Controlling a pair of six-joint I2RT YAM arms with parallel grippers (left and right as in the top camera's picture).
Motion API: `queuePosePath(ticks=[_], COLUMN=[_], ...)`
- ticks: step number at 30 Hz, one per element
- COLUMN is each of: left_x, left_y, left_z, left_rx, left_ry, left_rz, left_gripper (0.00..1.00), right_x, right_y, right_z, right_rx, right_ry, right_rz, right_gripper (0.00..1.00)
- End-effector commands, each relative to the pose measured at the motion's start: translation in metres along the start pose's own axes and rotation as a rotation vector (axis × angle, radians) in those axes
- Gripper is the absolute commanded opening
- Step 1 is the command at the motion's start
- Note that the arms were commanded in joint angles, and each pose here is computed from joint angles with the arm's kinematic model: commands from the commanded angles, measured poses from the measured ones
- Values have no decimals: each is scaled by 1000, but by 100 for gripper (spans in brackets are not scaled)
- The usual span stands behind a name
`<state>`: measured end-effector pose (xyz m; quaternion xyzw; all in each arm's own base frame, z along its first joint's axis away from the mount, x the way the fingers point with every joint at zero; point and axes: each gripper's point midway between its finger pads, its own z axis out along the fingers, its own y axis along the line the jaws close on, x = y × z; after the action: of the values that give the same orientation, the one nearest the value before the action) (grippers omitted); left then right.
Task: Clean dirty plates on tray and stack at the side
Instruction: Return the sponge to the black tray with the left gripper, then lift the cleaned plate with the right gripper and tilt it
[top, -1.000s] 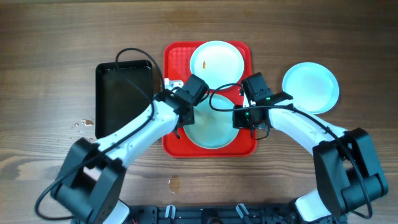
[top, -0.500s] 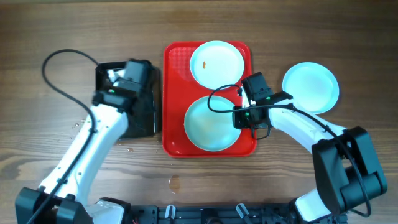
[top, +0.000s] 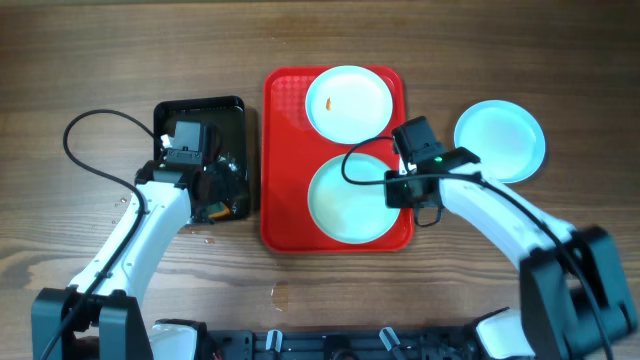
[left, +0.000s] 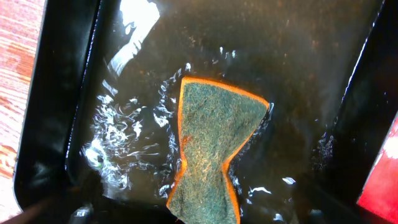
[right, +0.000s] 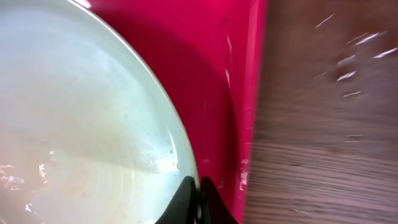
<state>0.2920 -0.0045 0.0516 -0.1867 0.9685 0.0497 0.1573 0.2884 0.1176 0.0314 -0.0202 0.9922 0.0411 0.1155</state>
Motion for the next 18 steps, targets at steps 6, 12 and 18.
queuePosePath(ticks=[6,12,18], left_x=[0,-5,-3], left_y=[-8,-8,-7], left_z=[-11,-20,-20], left_rx=[74,88,84], left_ry=[-9,-40,-34], left_rz=[1,-5,-4], left_gripper=[100,100,100], right_x=[-36,-39,-39], right_y=[6,22,37], right_z=[-80,-118,-149], right_rx=[280,501,631], right_ry=[-386,-590,-750], right_rz=[-174,-294,-349], right_gripper=[4,4,5])
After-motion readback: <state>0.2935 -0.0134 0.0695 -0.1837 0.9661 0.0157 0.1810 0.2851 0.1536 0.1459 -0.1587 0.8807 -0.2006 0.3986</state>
